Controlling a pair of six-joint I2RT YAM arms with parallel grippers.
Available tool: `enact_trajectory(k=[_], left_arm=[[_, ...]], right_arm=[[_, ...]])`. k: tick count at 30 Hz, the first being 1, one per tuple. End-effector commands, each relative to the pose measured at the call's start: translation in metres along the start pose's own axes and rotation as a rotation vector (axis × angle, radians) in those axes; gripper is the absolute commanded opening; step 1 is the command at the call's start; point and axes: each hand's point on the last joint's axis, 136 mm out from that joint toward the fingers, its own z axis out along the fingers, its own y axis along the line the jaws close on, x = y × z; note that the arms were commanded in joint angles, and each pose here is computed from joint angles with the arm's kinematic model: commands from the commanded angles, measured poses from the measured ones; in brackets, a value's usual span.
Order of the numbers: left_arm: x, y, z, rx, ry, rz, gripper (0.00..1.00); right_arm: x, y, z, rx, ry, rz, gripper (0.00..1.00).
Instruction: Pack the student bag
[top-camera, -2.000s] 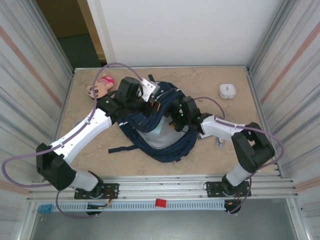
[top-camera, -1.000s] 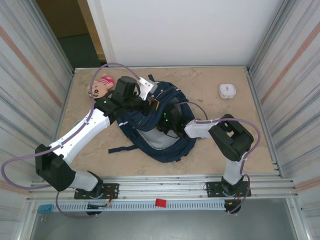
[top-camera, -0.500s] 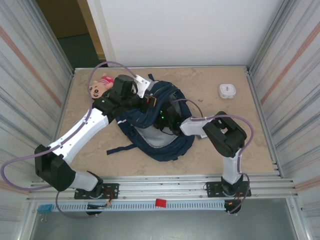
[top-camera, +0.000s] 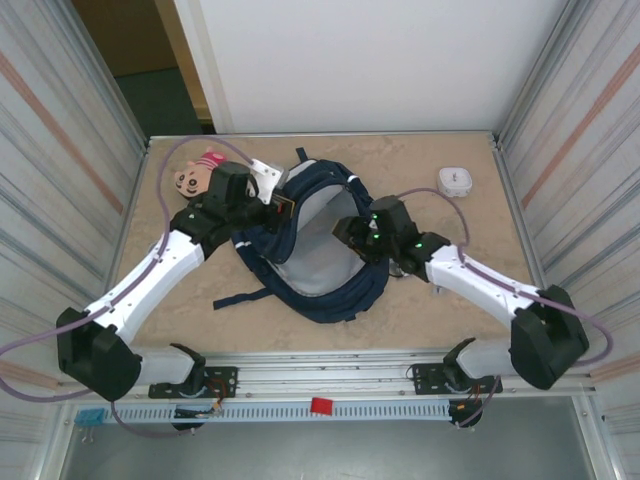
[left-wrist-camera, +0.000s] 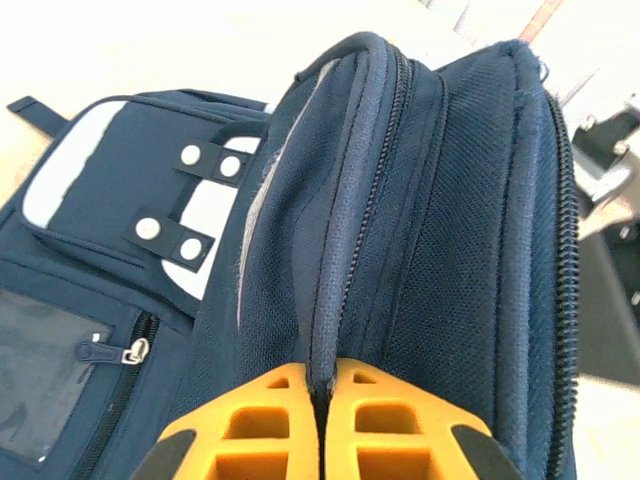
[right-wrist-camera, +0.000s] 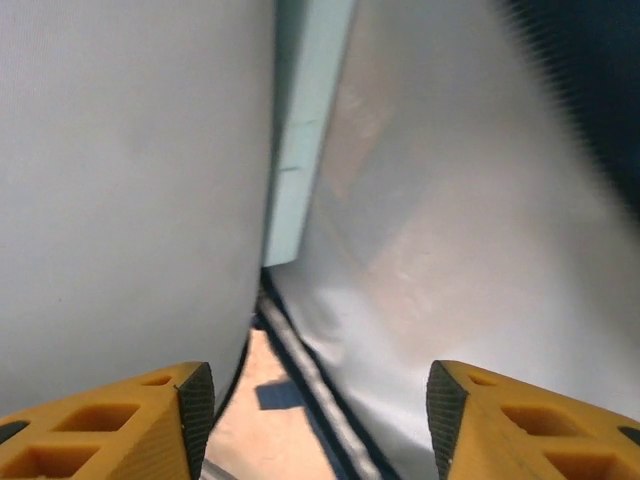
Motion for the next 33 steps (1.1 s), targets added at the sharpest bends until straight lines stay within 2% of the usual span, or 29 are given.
enact_trajectory(k=[1,4,9,13,16,20,23,30,33], left_arm=[[0.011,-0.008,0.001,0.031,-0.001,0.085,0.00],[0.042,-0.019,0.016,0.065,0.078,0.170,0.00],[0.090,-0.049,0.038,0.167,0.197,0.327,0.00],[0.120,-0.080,0.056,0.263,0.280,0.439,0.00],[0.133,-0.095,0.073,0.284,0.329,0.456,0.01],[0.144,-0.091,0.090,0.244,0.385,0.460,0.05],[0.144,-0.090,0.090,0.240,0.385,0.472,0.11],[0.130,-0.091,0.082,0.224,0.348,0.478,0.09],[0.130,-0.091,0.084,0.220,0.348,0.474,0.08]], right_arm=[[0.007,-0.062,-0.029,0.195,0.088,-0.007,0.62],[-0.009,-0.092,-0.051,0.262,0.111,0.044,0.65],[-0.029,-0.136,-0.081,0.387,0.131,0.084,0.66],[-0.040,-0.155,-0.091,0.396,0.122,0.131,0.67],[-0.047,-0.165,-0.095,0.405,0.120,0.157,0.68],[-0.053,-0.177,-0.104,0.443,0.110,0.160,0.69],[-0.059,-0.186,-0.112,0.484,0.122,0.150,0.69],[-0.076,-0.215,-0.117,0.661,0.228,0.039,0.77],[-0.083,-0.214,-0.108,0.648,0.249,0.037,0.78]])
